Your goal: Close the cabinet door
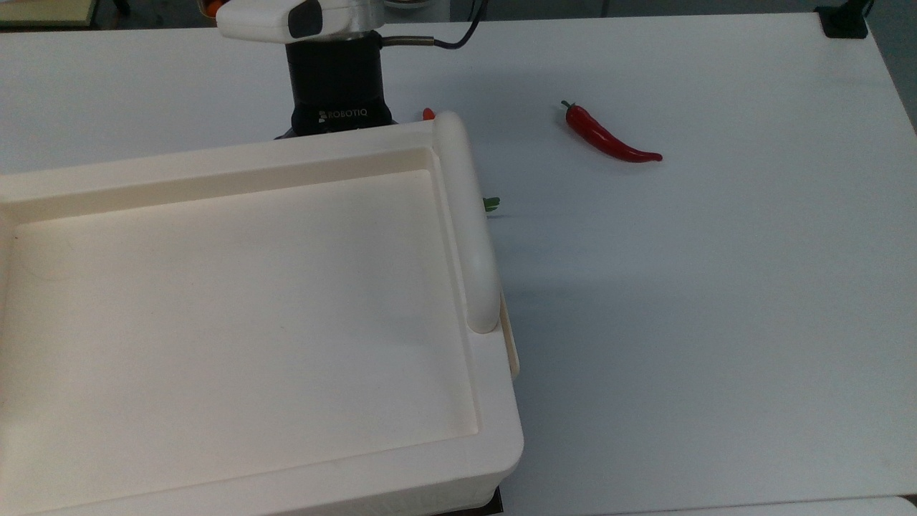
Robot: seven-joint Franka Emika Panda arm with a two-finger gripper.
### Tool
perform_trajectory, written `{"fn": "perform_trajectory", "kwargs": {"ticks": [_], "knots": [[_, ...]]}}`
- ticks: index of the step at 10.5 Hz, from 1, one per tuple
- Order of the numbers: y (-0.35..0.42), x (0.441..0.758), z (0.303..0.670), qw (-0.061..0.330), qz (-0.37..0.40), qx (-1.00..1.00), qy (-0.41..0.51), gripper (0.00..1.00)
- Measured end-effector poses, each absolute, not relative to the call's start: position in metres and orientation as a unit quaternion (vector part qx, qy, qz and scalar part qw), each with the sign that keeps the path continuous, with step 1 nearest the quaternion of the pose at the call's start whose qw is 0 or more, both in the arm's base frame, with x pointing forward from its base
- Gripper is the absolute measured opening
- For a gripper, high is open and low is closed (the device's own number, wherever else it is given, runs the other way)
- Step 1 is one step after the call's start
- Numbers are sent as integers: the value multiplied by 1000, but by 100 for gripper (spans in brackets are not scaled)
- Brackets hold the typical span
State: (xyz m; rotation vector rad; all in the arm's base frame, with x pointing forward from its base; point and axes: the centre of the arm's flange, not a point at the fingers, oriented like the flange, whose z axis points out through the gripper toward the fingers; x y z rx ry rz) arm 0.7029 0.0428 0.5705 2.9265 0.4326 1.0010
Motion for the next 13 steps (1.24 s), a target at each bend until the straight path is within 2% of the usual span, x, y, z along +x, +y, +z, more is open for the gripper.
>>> {"fn": "perform_trajectory", "kwargs": {"ticks": [5, 8, 10, 13], "knots": [[46, 702, 568, 19, 310, 940, 140, 1], [41, 685, 543, -6, 186, 973, 137, 1], [40, 662, 548, -27, 110, 990, 83, 1], [20, 623, 570, -9, 28, 999, -19, 4]]}}
